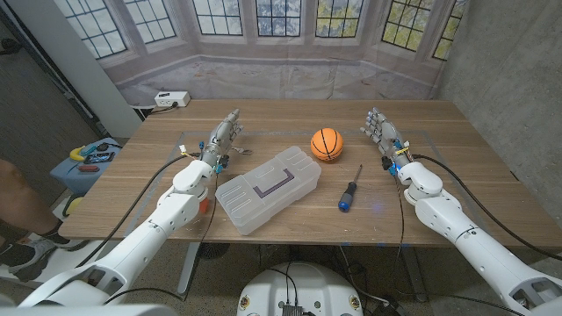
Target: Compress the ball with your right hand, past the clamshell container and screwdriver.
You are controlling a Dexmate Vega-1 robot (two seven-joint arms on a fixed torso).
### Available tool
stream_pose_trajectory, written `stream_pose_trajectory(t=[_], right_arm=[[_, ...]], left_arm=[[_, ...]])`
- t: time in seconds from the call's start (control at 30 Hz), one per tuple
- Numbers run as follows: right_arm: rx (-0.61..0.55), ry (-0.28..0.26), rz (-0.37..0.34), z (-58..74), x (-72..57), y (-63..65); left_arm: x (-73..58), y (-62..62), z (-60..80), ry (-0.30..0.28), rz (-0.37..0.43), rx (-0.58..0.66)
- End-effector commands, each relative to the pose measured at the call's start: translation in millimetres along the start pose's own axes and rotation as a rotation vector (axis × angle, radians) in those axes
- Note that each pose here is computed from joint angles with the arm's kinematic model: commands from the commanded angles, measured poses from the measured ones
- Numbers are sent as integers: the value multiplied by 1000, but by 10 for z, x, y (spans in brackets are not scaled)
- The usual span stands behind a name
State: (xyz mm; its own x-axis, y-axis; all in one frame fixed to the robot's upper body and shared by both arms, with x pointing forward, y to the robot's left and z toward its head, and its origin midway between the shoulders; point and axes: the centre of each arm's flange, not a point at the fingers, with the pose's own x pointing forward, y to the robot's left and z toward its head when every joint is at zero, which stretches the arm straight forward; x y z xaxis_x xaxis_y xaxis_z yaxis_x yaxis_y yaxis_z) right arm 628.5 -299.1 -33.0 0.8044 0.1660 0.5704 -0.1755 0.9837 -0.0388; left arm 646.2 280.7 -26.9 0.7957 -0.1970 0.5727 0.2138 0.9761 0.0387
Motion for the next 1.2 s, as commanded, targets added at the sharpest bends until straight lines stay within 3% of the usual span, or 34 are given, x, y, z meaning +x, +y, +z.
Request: stream_pose_trajectory(t=[0.03,0.53,1.2], right_arm=[[-57,12,13,78,15,77],[-150,25,47,194,76,191],[-350,31,120,426,122,325]], left_arm=[[-55,13,18,-4,3,3],[-96,26,13,-10,1,1],[-92,-47,-8,-25,-21,1]])
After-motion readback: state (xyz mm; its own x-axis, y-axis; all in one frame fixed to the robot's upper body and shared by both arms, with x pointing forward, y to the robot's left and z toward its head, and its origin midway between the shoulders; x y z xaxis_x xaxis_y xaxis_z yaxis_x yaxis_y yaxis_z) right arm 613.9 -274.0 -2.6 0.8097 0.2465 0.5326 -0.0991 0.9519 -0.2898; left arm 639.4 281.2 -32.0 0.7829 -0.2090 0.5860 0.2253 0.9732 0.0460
